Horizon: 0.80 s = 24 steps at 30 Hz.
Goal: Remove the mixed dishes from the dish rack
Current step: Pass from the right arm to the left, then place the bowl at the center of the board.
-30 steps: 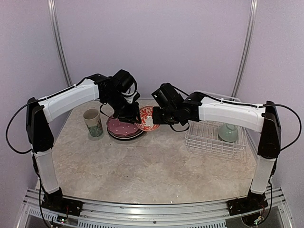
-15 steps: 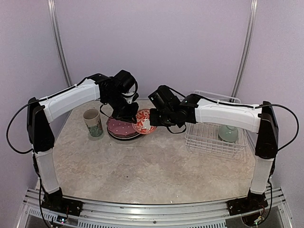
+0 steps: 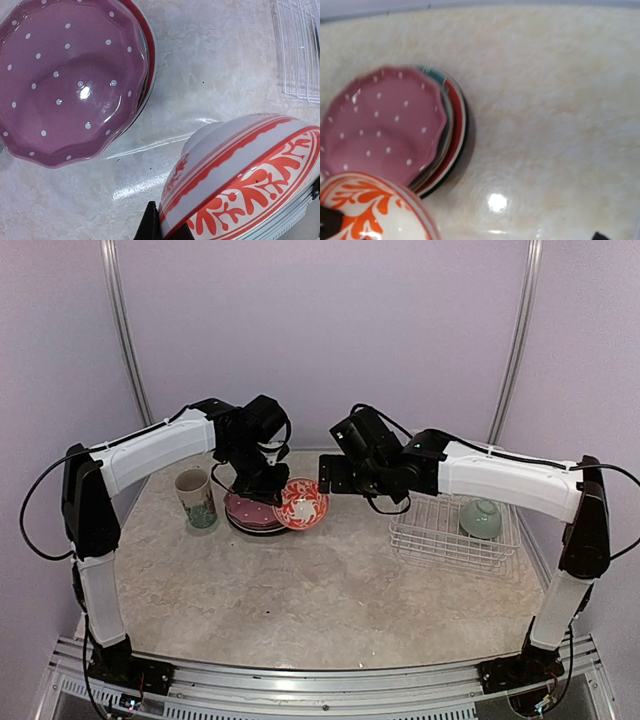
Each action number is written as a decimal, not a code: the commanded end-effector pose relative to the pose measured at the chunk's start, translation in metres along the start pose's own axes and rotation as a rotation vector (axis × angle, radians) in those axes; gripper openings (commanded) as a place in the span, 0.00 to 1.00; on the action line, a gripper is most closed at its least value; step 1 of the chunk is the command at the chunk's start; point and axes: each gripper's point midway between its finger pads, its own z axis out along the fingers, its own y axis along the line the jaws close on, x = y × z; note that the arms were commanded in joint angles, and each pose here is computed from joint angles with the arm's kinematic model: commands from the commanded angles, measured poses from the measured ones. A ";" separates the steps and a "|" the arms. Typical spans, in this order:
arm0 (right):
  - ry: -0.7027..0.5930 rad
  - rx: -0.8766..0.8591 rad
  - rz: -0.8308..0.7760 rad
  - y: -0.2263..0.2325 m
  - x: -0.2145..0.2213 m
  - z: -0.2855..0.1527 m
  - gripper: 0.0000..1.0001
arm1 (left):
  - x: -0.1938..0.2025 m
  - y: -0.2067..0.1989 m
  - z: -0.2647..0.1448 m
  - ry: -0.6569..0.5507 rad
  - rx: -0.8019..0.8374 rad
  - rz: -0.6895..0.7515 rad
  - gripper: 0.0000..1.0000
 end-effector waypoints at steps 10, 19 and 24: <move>-0.153 0.086 0.056 -0.067 -0.028 -0.074 1.00 | 0.045 0.062 -0.010 0.075 -0.026 -0.208 0.00; -0.148 0.067 0.059 -0.075 -0.022 -0.072 1.00 | 0.122 0.122 -0.011 0.115 -0.077 -0.384 0.00; -0.136 0.055 0.066 -0.076 -0.016 -0.070 1.00 | 0.134 0.138 -0.004 0.111 -0.084 -0.457 0.05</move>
